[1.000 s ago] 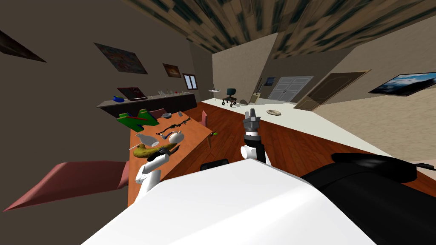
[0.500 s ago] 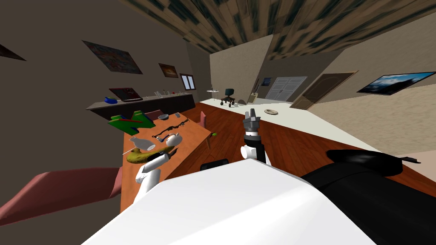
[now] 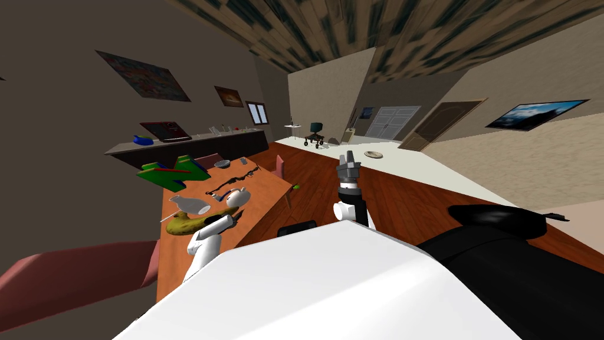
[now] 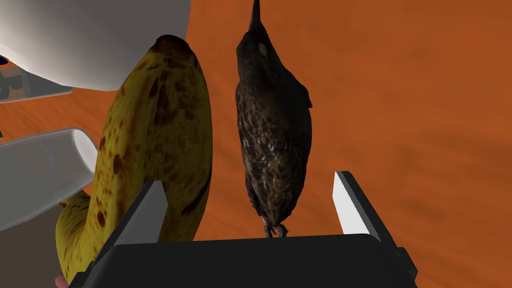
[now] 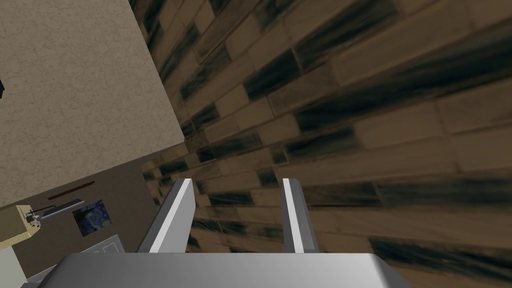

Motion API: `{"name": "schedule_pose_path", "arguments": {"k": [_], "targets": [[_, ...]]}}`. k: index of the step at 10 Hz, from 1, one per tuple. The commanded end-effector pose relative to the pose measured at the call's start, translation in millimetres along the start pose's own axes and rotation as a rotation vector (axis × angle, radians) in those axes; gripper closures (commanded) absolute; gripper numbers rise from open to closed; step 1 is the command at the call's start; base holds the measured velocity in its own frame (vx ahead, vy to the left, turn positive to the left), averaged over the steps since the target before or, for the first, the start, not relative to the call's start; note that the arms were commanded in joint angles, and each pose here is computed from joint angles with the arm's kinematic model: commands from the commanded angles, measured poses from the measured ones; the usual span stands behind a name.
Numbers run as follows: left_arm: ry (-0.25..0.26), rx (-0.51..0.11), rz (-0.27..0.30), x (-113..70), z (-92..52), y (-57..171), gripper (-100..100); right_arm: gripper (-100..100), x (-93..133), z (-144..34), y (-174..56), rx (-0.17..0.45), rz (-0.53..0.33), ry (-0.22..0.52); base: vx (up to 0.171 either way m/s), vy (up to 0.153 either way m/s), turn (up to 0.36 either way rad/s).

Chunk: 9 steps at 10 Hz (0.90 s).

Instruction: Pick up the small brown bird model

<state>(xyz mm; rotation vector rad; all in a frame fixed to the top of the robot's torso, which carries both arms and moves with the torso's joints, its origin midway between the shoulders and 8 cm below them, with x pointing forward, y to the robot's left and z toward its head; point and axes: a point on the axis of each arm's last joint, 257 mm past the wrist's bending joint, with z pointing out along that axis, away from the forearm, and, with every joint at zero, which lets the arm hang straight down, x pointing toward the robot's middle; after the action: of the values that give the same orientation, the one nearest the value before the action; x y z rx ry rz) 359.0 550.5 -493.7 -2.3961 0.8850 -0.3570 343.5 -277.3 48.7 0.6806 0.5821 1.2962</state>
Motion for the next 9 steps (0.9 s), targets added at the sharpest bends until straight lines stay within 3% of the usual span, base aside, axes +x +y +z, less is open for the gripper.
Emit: {"name": "schedule_pose_path", "arguments": {"k": [1,2,5,6,9], "targets": [[0.000,0.000,0.000,0.0,0.0,0.0,0,0,0.0,0.0,0.0,0.000,0.000,0.000,0.000,0.000,0.000],[0.004,0.001,0.005,0.1,3.1,8.3,-100,0,0.0,0.0,0.0,0.000,0.000,0.000,0.040,0.021,0.036],[0.007,0.000,0.009,1.5,5.6,14.6,-100,0,0.0,0.0,0.0,0.000,0.000,0.000,0.063,0.042,0.032],[0.008,0.001,0.009,1.7,5.7,14.6,100,0,0.0,0.0,0.0,0.000,0.000,0.000,0.000,0.000,0.000],[0.008,0.002,0.008,1.8,5.6,14.0,100,0,0.0,0.0,0.0,0.000,0.000,0.000,0.000,0.000,0.000]]}}
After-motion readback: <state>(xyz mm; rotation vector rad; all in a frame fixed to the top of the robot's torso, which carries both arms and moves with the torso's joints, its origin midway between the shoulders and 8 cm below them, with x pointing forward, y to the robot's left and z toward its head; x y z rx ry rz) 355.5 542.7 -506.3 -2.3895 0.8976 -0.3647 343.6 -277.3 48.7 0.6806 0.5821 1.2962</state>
